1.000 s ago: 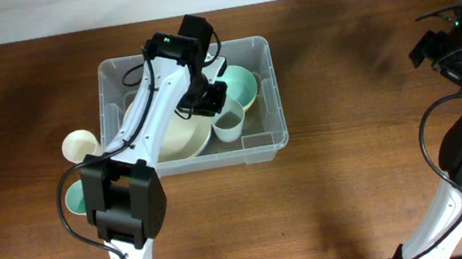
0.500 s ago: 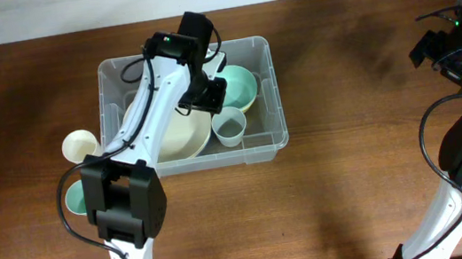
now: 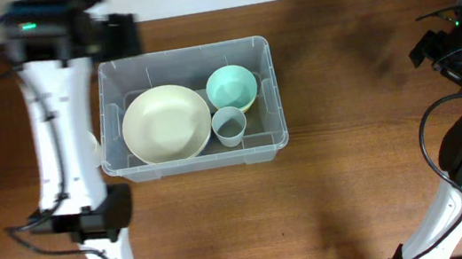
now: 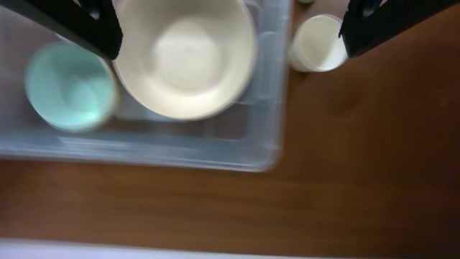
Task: Pack container
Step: 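Move the left gripper to the cream cup and grasp its rim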
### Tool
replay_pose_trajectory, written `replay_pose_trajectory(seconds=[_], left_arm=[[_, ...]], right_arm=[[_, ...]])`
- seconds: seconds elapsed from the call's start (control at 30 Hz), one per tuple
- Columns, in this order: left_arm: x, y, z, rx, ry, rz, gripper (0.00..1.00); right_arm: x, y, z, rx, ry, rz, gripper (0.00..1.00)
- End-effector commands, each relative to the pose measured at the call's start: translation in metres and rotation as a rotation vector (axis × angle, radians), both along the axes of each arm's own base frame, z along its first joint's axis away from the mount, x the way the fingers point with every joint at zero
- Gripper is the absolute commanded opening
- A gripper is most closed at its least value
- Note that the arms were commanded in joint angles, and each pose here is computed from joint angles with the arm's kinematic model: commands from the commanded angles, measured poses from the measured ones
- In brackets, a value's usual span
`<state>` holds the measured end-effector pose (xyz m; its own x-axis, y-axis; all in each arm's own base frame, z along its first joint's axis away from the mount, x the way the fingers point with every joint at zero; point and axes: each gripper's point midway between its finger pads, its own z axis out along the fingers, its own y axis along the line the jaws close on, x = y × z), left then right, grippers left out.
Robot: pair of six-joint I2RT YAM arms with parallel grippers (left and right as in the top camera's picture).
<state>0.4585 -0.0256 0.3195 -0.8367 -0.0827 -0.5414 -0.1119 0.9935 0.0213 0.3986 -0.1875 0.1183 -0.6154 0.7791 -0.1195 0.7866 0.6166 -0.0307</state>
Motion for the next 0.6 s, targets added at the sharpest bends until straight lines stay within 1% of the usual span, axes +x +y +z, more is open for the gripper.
replay_pose_trajectory(seconds=[0.0,0.1,0.23,0.27,0.33,0.47,0.57], left_arm=[[-0.004,0.046,0.007,-0.070,-0.021,0.157,0.99],[-0.007,0.076,-0.004,-0.075,0.017,0.224,0.99],[-0.020,0.116,-0.044,-0.106,0.153,0.368,0.99],[-0.027,0.124,-0.066,-0.137,0.230,0.398,0.99],[-0.037,0.129,-0.091,-0.173,0.316,0.442,0.99],[-0.065,0.144,-0.138,-0.195,0.492,0.553,1.00],[-0.081,0.150,-0.165,-0.204,0.585,0.585,1.00]], right_arm=[[0.000,0.000,0.006,-0.007,-0.011,-0.002,0.99],[0.000,0.000,0.006,-0.007,-0.011,-0.001,0.99],[0.000,0.000,0.006,-0.007,-0.011,-0.002,0.99],[0.000,0.000,0.006,-0.007,-0.011,-0.002,0.99],[0.000,0.000,0.006,-0.007,-0.011,-0.002,0.99],[0.000,0.000,0.006,-0.007,-0.011,-0.002,0.99],[0.000,0.000,0.006,-0.007,-0.011,-0.002,0.99]])
